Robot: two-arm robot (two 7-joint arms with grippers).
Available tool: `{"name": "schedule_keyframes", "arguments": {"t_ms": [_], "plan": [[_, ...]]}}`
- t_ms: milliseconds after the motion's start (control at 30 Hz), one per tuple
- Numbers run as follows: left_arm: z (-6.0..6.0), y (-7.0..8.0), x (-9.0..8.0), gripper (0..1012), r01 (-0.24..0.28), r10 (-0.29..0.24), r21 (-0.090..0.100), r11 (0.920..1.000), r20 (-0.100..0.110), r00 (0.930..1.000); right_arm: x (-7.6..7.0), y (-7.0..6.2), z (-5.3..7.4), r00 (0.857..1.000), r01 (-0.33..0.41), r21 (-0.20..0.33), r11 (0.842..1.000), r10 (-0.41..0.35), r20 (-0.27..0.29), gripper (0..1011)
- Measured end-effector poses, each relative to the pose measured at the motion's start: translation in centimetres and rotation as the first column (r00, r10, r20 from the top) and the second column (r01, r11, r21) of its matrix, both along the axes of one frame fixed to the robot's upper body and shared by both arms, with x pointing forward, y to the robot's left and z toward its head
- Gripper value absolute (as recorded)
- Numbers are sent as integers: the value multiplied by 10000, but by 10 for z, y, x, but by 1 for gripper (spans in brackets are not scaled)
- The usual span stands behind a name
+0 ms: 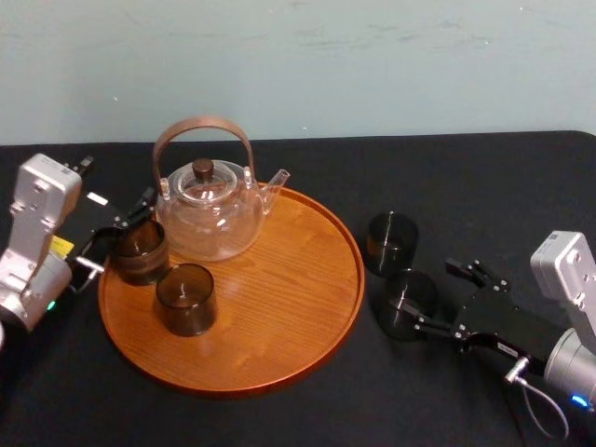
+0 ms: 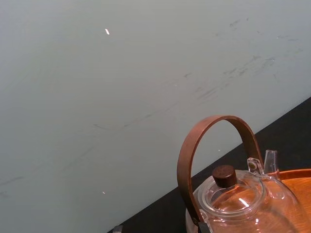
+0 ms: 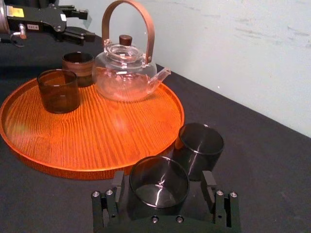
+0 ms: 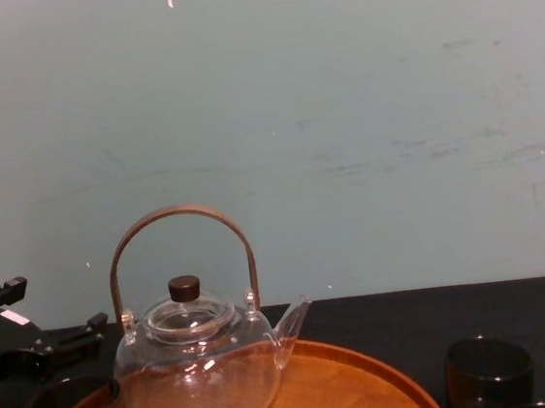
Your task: Pick up the glass from the table and place it on the tray.
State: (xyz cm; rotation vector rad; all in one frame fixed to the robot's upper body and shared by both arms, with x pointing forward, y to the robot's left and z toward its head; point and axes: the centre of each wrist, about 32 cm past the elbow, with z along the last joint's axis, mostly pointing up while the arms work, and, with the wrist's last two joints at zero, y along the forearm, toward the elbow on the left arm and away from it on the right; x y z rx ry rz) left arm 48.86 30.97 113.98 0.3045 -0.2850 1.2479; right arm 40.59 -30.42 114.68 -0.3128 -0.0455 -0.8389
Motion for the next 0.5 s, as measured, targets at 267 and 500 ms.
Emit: {"name": "schedule_keyframes", "arguments": {"t_ms": [267,500], "plan": [[0,0,0,1001,-1,1,0,10000,0,10000,0,-2,-5,9998,-12,-74,10000,10,-213,1002],[0,0,0,1001,0,0,0,10000,1,10000,0,-4,-8,9993,28,-105,9999,-32,-383,1002]]}}
